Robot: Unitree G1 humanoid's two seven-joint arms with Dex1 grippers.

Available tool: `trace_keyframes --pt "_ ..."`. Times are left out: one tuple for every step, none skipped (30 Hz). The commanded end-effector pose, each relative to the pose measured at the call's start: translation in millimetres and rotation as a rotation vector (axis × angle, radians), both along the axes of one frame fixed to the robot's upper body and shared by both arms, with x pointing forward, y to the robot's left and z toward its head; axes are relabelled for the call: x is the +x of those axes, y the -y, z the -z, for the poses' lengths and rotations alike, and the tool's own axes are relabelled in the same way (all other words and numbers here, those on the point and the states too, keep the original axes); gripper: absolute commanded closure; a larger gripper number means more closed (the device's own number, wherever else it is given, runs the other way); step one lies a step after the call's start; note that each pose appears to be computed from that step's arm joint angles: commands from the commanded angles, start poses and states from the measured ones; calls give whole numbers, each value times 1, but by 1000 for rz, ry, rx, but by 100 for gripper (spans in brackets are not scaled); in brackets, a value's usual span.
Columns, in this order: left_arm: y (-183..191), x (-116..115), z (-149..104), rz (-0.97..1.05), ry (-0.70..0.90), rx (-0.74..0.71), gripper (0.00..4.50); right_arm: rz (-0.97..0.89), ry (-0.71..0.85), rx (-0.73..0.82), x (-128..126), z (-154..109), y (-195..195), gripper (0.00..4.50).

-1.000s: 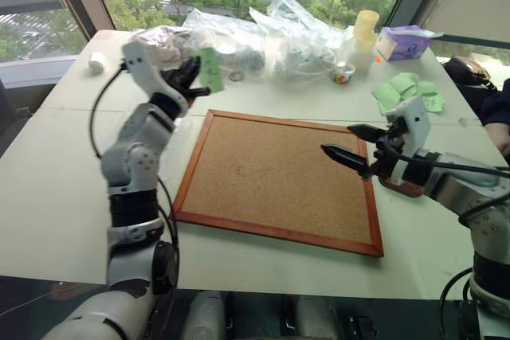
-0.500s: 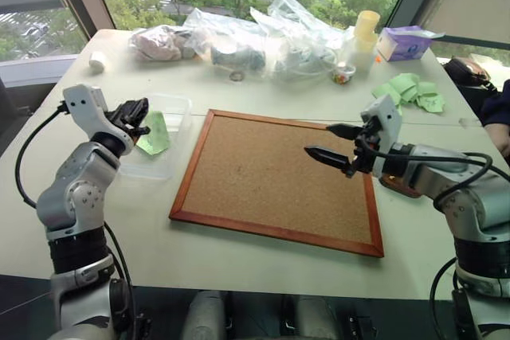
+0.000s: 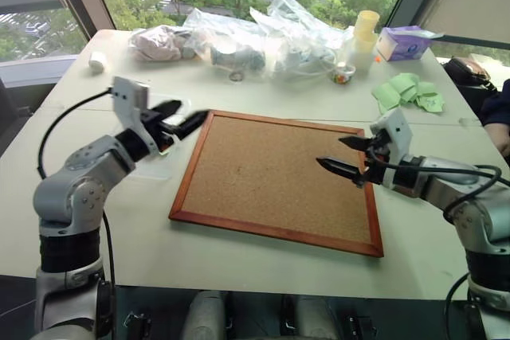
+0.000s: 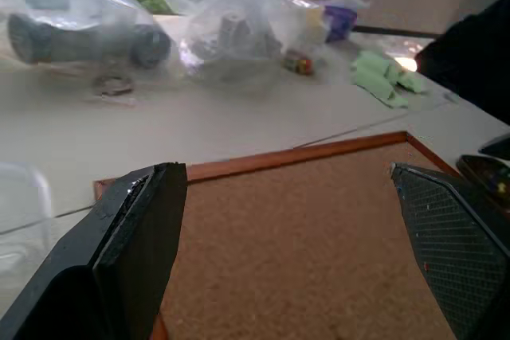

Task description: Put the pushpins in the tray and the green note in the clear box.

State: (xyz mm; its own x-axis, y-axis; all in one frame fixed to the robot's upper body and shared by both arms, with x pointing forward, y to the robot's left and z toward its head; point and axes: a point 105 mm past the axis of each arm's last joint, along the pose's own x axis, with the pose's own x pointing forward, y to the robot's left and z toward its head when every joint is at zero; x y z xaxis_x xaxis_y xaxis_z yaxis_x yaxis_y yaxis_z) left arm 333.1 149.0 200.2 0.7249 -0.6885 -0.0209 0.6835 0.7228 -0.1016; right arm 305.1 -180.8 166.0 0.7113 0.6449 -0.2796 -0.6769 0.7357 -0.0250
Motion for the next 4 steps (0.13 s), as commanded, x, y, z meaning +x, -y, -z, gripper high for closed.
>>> trace_keyframes --pt "18 -15 14 140 -8 91 3 -12 53 -12 -10 -14 1 0" --pt "21 -17 20 161 -21 103 3 -15 48 -12 -12 -12 1 0" --pt "23 -18 23 176 -30 104 3 -17 44 -11 -14 -11 0 0" --pt "24 -18 26 183 -37 109 3 -17 40 -11 -15 -10 0 0"
